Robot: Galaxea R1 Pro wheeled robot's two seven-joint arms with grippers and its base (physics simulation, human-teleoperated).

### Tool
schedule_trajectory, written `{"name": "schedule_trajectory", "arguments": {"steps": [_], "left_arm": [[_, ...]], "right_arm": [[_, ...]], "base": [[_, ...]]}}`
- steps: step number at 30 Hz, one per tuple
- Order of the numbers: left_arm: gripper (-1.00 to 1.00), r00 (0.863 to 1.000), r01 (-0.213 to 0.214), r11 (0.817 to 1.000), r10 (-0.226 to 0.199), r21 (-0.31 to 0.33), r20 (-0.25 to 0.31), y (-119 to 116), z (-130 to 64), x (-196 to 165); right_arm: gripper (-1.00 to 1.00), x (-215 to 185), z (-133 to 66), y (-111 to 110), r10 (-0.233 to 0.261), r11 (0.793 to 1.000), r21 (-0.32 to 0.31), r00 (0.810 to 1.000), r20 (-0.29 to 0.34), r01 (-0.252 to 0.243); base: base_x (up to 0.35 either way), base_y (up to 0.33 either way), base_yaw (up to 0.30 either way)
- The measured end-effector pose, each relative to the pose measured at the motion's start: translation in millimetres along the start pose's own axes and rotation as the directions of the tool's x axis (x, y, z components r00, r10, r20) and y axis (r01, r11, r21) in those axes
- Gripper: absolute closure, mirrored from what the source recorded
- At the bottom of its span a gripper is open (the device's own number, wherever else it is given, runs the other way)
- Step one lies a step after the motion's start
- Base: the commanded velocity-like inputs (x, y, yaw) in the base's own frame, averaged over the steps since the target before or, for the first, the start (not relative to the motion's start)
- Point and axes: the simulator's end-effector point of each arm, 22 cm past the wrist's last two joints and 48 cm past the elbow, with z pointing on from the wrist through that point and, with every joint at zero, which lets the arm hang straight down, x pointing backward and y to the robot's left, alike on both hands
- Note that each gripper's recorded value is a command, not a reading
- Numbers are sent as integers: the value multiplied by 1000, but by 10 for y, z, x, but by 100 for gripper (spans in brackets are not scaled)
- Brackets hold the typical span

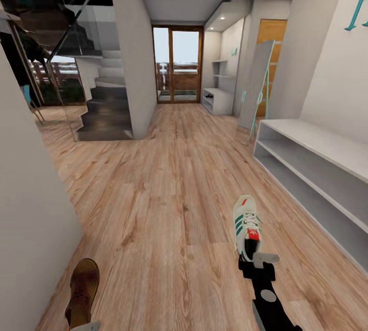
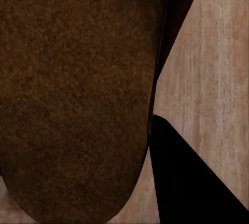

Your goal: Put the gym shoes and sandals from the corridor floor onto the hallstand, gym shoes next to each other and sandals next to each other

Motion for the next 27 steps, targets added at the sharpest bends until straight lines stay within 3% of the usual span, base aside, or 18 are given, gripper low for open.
{"name": "schedule_trajectory", "arguments": {"steps": [9, 15, 19, 27], "left_arm": [[100, 1000, -1, 1000, 1, 1, 0, -4, 0, 0], [100, 1000, -1, 1000, 1, 1, 0, -5, 0, 0], [100, 1000, -1, 1000, 1, 1, 1, -4, 0, -1], [100, 1000, -1, 1000, 1, 1, 1, -3, -2, 1]], "right_arm": [[100, 119, -16, 59, -3, 1000, -9, 999, -47, 3], [100, 684, -87, 195, -32, 999, -44, 991, -128, 26], [100, 1506, -363, 282, -46, 994, -103, 989, -142, 32], [100, 1799, -493, 64, -57, 994, -101, 990, -132, 44]], "base": [[339, 0, 0], [339, 0, 0], [339, 0, 0], [339, 0, 0]]}}
